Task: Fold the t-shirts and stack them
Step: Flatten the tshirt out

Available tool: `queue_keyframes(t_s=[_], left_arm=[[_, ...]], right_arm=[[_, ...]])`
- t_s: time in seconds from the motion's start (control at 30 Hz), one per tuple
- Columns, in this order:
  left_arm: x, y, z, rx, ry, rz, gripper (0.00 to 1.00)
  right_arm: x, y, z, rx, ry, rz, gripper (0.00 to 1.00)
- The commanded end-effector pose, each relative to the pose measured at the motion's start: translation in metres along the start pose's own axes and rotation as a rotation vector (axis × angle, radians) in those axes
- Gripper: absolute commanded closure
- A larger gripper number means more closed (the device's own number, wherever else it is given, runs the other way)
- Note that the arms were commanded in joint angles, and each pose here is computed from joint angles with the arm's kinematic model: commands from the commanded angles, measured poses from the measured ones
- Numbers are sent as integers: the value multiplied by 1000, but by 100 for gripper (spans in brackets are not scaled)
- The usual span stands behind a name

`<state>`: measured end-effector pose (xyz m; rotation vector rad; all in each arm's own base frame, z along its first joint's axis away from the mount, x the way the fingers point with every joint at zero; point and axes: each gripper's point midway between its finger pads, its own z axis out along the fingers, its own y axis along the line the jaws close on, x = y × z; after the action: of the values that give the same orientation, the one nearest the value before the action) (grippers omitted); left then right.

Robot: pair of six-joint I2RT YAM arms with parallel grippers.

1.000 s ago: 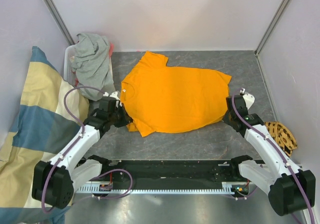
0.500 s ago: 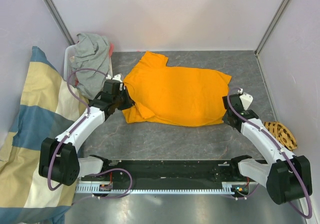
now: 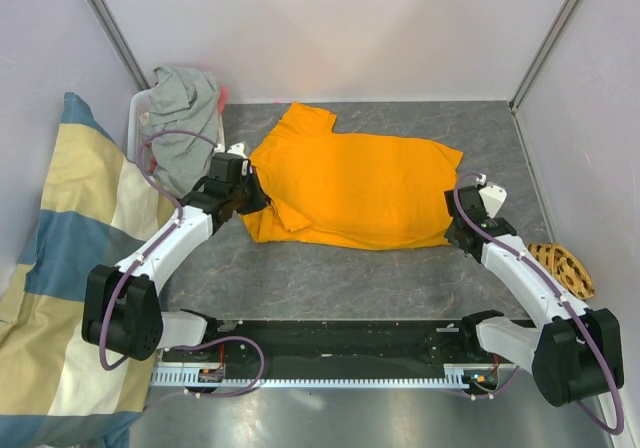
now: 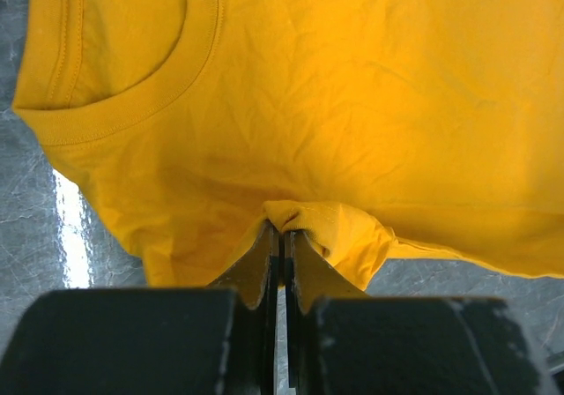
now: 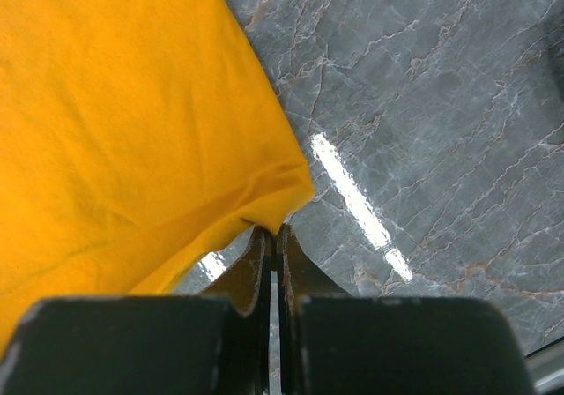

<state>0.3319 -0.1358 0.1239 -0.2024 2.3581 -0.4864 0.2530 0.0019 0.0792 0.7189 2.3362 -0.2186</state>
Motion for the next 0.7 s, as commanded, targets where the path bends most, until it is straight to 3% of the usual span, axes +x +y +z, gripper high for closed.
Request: queue_keyframes(t_s=[0.0, 0.27, 0.4, 0.53, 0.67], left_arm=[[-35, -19, -11, 52, -89, 55, 98], [-116, -100, -90, 319, -284, 181, 98], [-148, -126, -133, 384, -366, 231, 98], [-150, -134, -151, 421, -376, 243, 98], [-127, -132, -145, 442, -283, 227, 98]], right_arm=[[-27, 5, -11, -21, -90, 36, 100], [-120, 20, -77, -144, -359, 91, 100], [-143, 21, -98, -160, -415, 99, 100], [-143, 22, -102, -176, -405, 93, 100], [-127, 21, -96, -188, -361, 80, 100]])
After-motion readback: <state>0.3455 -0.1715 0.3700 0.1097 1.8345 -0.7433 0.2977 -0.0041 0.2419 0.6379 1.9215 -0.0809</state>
